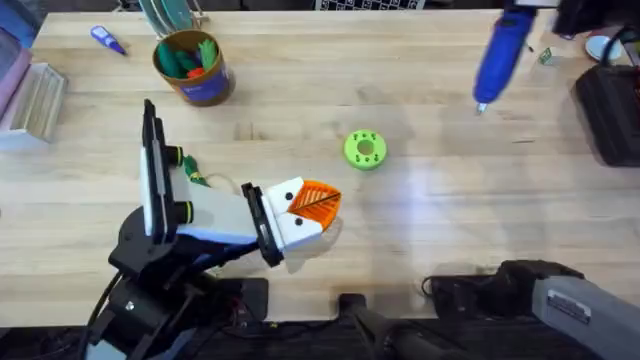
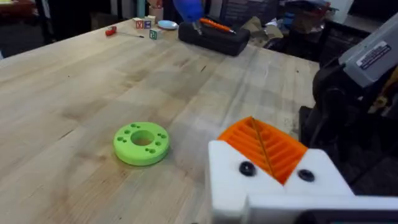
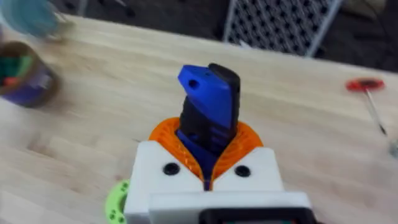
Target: Pick up the gripper from the table and insert it into the empty holder that is missing its gripper. Then pick up a screw, insert it into the mounting hole, and use the screwdriver to tighten it. Finally, clean up the table by picking up the vegetable and placing it into the bucket.
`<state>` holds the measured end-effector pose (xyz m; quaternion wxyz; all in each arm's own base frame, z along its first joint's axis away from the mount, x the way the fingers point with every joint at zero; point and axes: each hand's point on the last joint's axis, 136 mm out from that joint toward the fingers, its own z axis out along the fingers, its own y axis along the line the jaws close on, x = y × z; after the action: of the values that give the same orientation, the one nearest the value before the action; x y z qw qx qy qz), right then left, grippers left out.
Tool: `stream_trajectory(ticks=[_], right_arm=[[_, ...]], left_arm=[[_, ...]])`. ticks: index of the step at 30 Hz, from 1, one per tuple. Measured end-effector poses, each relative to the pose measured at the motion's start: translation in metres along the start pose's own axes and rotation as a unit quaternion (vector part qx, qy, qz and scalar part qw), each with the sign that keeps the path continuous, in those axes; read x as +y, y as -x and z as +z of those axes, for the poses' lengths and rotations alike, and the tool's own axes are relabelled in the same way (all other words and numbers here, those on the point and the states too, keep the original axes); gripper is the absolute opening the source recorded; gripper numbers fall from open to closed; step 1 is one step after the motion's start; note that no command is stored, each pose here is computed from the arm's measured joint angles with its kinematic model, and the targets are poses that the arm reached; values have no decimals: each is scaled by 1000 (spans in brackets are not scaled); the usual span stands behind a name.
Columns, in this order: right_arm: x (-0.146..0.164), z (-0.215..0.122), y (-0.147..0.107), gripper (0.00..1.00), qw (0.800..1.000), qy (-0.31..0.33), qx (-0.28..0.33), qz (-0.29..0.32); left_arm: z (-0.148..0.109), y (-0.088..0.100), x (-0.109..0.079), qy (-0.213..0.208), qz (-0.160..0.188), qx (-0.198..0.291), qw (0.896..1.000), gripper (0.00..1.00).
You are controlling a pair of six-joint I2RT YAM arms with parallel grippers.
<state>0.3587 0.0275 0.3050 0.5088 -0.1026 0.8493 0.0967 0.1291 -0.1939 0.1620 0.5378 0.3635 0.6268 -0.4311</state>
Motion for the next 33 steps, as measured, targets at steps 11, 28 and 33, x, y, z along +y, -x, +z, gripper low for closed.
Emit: stream_trajectory(ticks=[11,28,33], right_arm=[[89,-11,10,24,981,113,-159,3],[246,-56,-3,24,915,350,-199,-31],[262,-68,0,24,901,376,-214,-37]], left_arm=[[0,0,0,0,0,0,1000,15],[0,0,0,0,0,0,1000,15],[0,0,0,0,0,0,1000,15]])
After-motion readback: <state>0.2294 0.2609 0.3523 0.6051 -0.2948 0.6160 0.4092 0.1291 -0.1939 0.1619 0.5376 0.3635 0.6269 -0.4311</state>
